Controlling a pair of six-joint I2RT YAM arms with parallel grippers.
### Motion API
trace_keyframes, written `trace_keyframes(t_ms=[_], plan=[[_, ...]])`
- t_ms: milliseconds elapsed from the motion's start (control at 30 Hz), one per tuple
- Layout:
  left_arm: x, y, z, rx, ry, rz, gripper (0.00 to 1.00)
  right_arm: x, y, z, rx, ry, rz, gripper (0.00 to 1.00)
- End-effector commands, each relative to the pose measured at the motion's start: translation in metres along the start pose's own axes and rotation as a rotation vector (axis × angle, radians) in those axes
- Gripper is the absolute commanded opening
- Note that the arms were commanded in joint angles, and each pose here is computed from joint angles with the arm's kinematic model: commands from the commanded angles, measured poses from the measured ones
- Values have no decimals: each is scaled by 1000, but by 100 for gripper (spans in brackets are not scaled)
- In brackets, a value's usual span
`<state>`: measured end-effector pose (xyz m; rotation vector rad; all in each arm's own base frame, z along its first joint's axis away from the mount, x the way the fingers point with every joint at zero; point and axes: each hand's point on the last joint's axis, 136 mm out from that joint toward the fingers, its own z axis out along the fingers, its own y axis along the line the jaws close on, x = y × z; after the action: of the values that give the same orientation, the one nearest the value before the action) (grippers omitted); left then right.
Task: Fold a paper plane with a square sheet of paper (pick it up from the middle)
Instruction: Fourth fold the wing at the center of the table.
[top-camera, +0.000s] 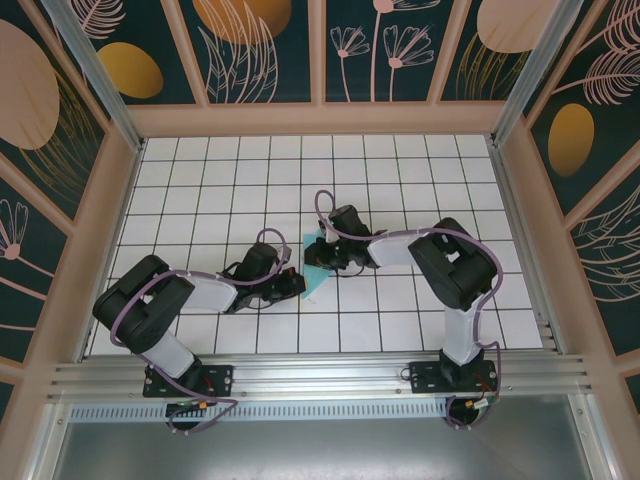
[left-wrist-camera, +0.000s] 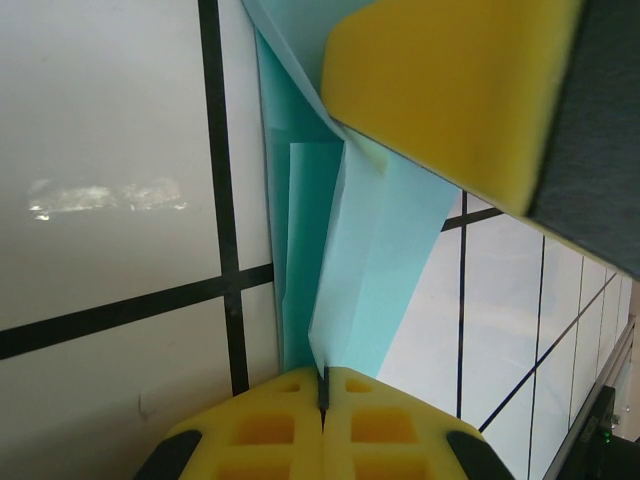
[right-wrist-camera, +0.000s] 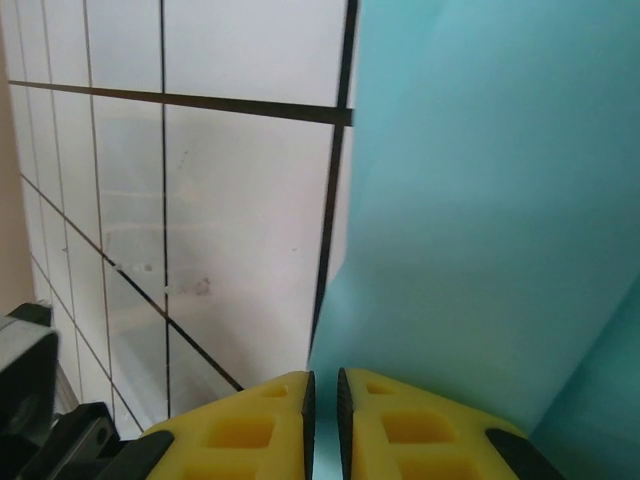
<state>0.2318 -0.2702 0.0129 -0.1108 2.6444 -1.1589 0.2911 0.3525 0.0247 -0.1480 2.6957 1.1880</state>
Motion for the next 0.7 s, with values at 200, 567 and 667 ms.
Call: trace_keyframes(t_ms=[200, 567, 667], plan=[[24, 35, 11, -122, 83, -42, 0, -15, 10, -19, 35, -67, -37, 20], [34, 39, 16, -135, 141, -104, 0, -3, 34, -36, -87, -53, -58, 24], [34, 41, 15, -150, 139, -120, 0, 7, 35, -31, -107, -26, -60, 20]])
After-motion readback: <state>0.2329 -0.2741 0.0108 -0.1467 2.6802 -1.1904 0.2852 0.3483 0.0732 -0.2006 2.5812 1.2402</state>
